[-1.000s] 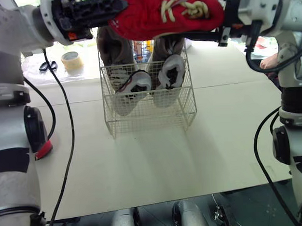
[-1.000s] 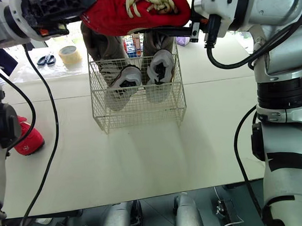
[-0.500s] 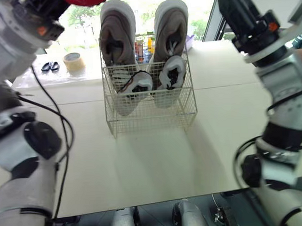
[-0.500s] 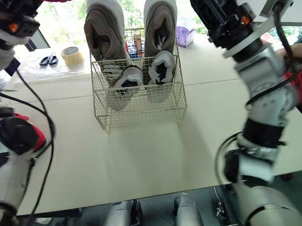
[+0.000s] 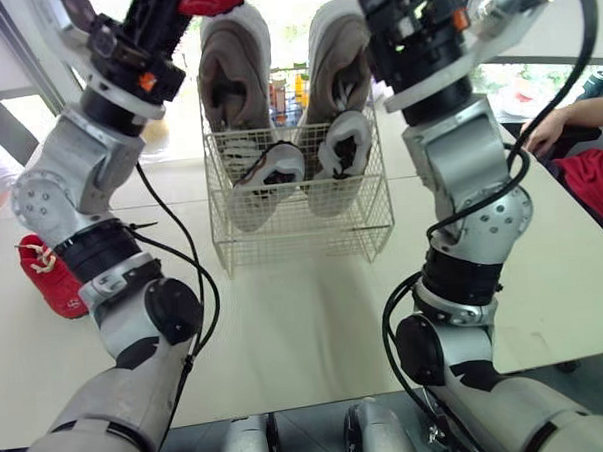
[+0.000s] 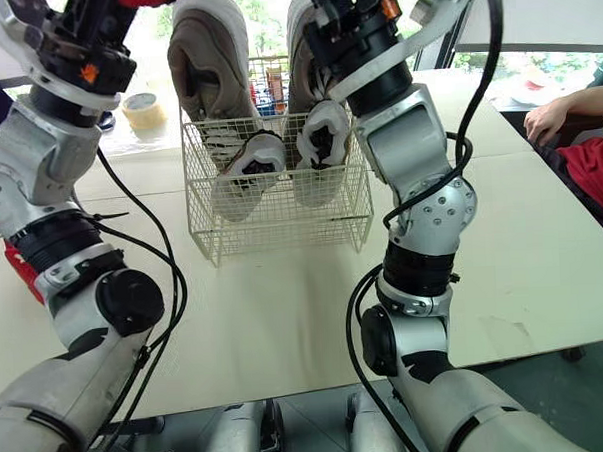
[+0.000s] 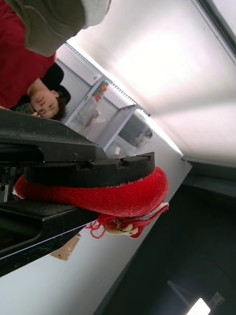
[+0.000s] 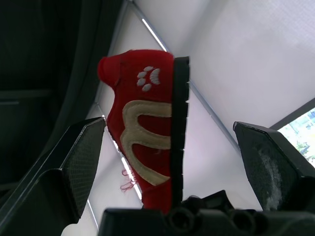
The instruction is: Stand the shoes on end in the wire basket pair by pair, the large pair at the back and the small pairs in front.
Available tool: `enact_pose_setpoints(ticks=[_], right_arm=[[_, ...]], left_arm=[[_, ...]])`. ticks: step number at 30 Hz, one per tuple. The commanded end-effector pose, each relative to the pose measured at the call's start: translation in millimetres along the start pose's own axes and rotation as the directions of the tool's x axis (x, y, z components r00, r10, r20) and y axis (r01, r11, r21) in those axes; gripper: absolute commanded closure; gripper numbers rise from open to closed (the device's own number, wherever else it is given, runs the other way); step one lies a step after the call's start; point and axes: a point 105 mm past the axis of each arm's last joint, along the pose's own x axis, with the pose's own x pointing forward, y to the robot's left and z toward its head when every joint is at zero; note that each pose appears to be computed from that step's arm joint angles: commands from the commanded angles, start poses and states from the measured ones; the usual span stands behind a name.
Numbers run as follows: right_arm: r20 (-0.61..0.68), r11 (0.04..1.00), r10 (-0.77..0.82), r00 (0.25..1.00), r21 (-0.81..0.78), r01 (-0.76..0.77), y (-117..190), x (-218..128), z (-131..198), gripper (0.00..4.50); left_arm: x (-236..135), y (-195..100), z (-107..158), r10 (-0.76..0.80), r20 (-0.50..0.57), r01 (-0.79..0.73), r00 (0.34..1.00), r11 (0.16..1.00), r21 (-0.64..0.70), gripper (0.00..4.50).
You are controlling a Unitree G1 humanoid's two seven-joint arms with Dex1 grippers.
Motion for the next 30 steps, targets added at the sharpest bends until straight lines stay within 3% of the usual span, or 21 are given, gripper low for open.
enact_pose_setpoints(ticks=[1, 13, 16, 21, 22, 23, 26, 30], right_arm=[[0.006, 0.997, 0.082, 0.997, -0.014, -0.082, 19, 9, 2, 0.02], [0.005, 0.995, 0.096, 0.995, -0.043, -0.095, 23, 16, 0, 0.02], [-0.001, 0.993, 0.105, 0.994, -0.06, -0.105, 25, 17, -2, 0.89], [-0.02, 0.99, 0.125, 0.992, -0.067, -0.126, 31, 17, -6, 3.34], [-0.022, 0.989, 0.128, 0.992, -0.069, -0.129, 32, 17, -7, 3.63], [-0.027, 0.988, 0.132, 0.991, -0.074, -0.134, 33, 17, -7, 3.63], [-0.044, 0.983, 0.156, 0.987, -0.095, -0.159, 36, 17, -5, 3.69], [-0.114, 0.947, 0.173, 0.978, -0.252, -0.197, 35, 15, 12, 3.69]], left_arm=[[6, -8, -7, -0.028, -0.011, 0.028, 1.0, 1.0, 0.006, 4.24], [1, 7, -30, 0.039, -0.098, -0.038, 0.994, 0.999, 0.011, 4.24], [-1, 9, -28, 0.049, -0.089, -0.048, 0.995, 0.999, 0.014, 4.24], [-1, 12, -29, 0.096, -0.107, -0.082, 0.99, 0.988, 0.131, 4.24], [-1, 11, -32, 0.108, -0.119, -0.083, 0.987, 0.977, 0.196, 4.24], [-1, 7, -35, 0.098, -0.136, -0.063, 0.986, 0.968, 0.244, 4.24], [-4, 1, -37, 0.075, -0.161, -0.025, 0.984, 0.955, 0.295, 2.96], [-10, 8, -38, 0.243, -0.19, -0.106, 0.951, 0.836, 0.539, 0.85]])
